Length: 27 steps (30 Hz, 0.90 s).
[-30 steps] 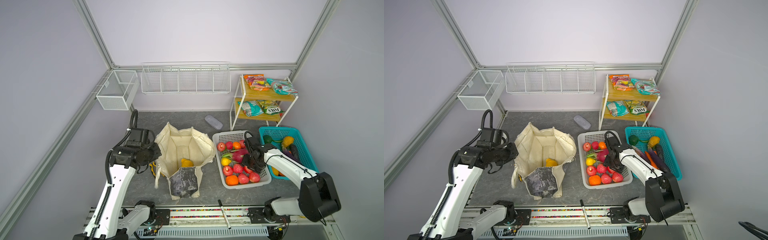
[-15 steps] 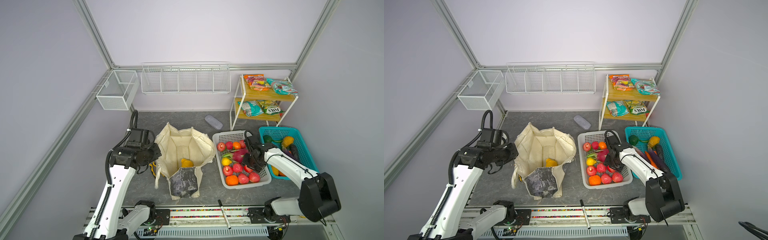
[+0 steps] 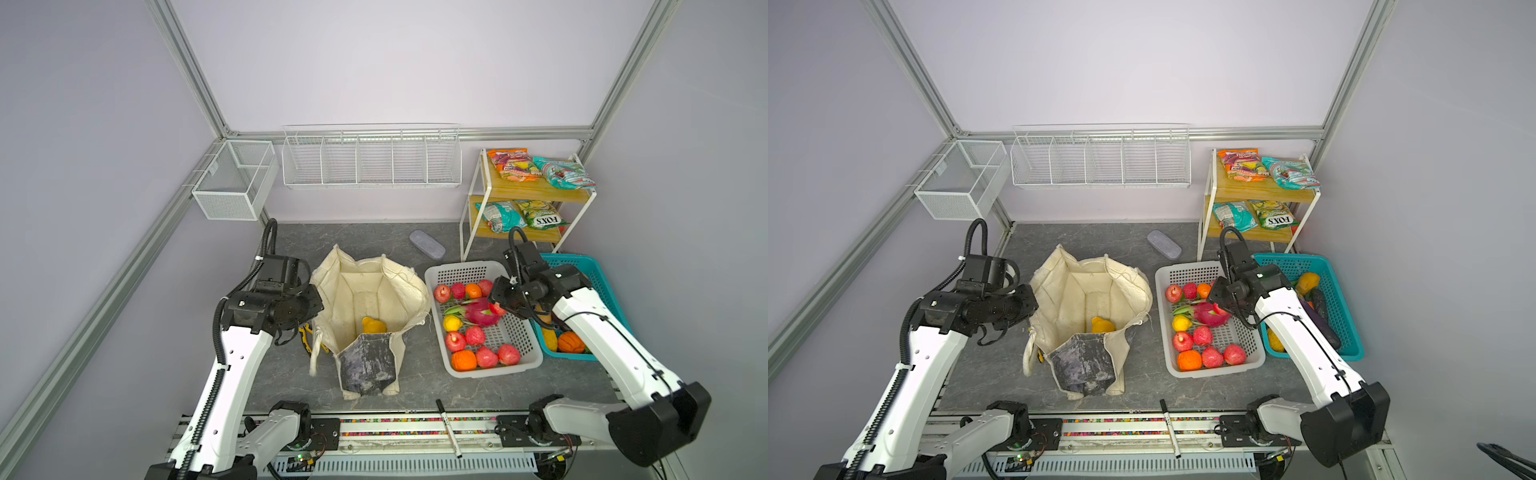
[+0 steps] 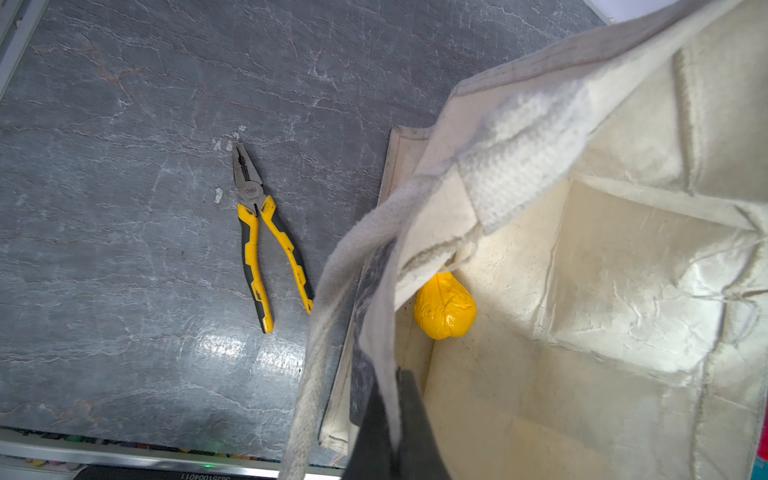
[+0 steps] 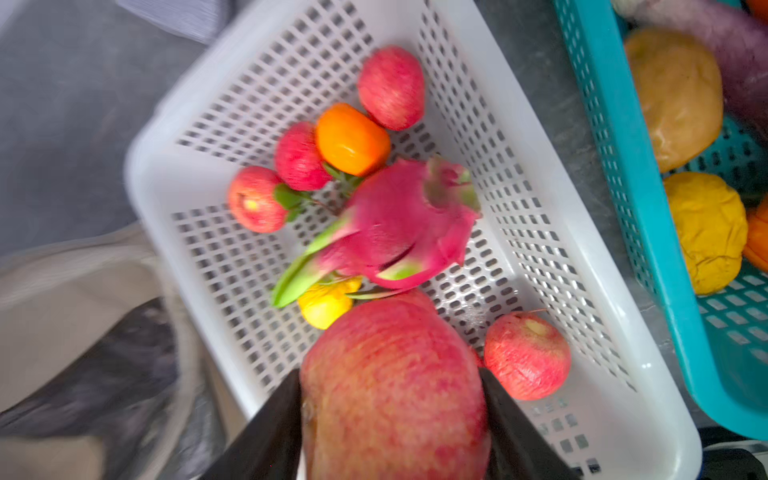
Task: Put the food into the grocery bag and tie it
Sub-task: 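Lift the red apple with the right gripper and carry it over the bag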
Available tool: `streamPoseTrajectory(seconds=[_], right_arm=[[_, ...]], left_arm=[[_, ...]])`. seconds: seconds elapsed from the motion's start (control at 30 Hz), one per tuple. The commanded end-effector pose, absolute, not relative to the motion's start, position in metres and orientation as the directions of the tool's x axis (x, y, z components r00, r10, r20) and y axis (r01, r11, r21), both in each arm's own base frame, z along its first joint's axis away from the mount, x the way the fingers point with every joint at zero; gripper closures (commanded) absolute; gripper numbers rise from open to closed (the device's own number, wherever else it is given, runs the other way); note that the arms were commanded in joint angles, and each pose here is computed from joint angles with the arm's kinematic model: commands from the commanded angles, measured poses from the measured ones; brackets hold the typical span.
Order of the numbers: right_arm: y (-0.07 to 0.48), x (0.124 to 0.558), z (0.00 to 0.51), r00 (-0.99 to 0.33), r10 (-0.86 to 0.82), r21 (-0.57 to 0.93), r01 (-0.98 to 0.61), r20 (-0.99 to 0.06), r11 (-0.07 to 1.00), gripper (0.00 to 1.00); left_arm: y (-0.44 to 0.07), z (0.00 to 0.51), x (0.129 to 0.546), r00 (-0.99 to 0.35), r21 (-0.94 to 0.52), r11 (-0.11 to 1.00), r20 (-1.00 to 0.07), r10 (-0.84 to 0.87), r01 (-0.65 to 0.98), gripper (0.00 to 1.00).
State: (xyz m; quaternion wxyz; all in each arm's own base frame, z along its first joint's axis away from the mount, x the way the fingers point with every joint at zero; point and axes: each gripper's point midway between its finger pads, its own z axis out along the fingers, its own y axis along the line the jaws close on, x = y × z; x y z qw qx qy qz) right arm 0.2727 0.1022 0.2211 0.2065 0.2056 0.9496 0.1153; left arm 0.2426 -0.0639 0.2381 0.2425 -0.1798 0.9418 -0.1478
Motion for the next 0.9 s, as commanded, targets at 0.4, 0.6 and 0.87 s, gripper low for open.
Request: streamPoseTrajectory(seconds=[0.4, 0.6, 0.87], right_arm=[[0.320, 0.266, 0.351, -0.753, -0.183, 0.358, -0.494, -0.633, 0.792, 0.42], [0.393, 0.253, 0.308, -0.694, -0.436, 0.272, -0.662, -0.573, 0.698, 0.42], [0.434, 0.243, 0.262, -0.647, -0.580, 0.231, -0.741, -0.494, 0.630, 0.42]], left_arm=[[-0.071, 0.237, 0.251, -0.825, -0.387, 0.887, -0.394, -0.406, -0.251, 1.00], [-0.071, 0.239, 0.249, -0.827, -0.383, 0.891, -0.399, -0.396, -0.242, 1.00], [-0.068, 0.244, 0.245, -0.820, -0.381, 0.893, -0.411, -0.397, -0.241, 1.00]])
